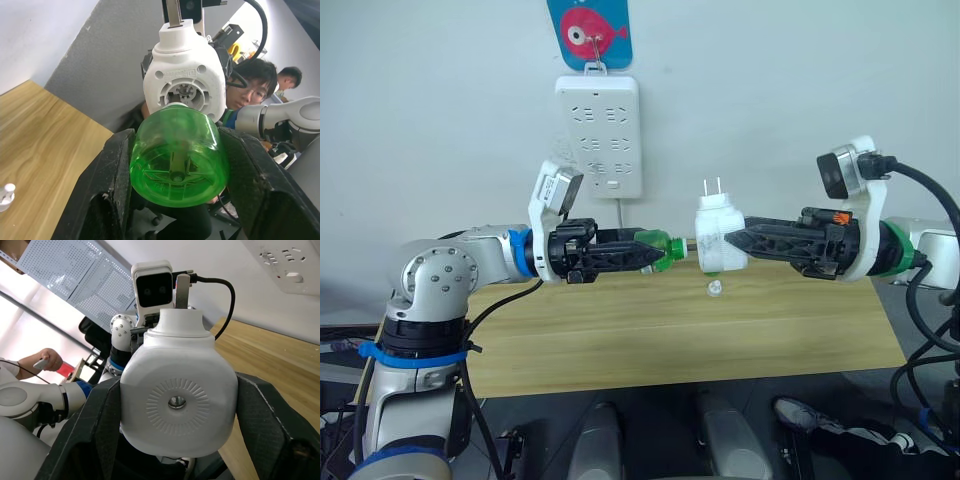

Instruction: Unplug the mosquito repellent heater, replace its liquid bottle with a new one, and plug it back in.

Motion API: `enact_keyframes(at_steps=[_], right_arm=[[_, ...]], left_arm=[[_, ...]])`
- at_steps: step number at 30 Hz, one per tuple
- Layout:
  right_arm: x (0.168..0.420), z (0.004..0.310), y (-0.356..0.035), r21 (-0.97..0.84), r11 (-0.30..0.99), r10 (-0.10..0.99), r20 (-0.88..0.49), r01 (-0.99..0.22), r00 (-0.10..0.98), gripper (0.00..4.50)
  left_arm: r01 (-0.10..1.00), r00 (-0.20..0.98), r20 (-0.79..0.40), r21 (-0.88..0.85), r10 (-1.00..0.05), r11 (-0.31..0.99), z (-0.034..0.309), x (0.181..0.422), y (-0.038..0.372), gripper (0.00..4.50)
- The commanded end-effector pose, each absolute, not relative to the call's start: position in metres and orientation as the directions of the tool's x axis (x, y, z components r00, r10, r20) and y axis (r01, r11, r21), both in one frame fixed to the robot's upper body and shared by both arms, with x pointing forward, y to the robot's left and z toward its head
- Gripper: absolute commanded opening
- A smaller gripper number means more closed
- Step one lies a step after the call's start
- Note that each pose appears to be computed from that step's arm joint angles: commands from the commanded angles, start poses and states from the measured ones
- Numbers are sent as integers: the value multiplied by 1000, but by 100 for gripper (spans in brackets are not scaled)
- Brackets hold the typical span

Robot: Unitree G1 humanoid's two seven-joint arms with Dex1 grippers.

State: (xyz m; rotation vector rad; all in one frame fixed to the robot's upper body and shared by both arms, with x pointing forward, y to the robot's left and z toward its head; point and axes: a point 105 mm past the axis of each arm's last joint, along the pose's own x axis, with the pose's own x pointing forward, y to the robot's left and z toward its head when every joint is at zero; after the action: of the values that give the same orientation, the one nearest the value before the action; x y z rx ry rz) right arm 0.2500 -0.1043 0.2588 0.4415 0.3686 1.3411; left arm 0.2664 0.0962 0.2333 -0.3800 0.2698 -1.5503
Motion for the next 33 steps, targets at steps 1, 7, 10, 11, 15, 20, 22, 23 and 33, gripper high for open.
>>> enact_keyframes(at_steps=[1,7,10,11,15,20,22,23,33], right_arm=[[240,270,-98,476,106,990,33,-873,138,291],[243,265,-103,484,132,987,18,-865,161,291],[244,265,-105,485,138,986,15,-863,166,291],[244,265,-106,485,139,986,13,-863,167,291],[244,265,-108,487,145,985,12,-861,173,291],[246,264,-109,488,152,984,11,-860,180,291],[246,264,-109,488,152,984,11,-860,180,291],[246,264,-109,488,153,984,10,-859,180,291],[242,267,-102,484,118,988,31,-867,152,291]], left_arm=[[931,-38,91,-358,-995,-69,243,260,91,228],[928,-48,97,-365,-994,-80,246,258,94,228],[928,-37,95,-366,-995,-69,246,259,96,228],[929,-34,94,-365,-995,-67,247,259,97,228],[928,-34,98,-366,-995,-67,248,260,98,228],[925,-42,98,-373,-994,-76,249,259,98,228],[924,-42,102,-375,-994,-77,249,259,98,228],[924,-42,103,-375,-994,-78,249,259,98,228],[925,-40,112,-371,-993,-79,247,260,89,228]])
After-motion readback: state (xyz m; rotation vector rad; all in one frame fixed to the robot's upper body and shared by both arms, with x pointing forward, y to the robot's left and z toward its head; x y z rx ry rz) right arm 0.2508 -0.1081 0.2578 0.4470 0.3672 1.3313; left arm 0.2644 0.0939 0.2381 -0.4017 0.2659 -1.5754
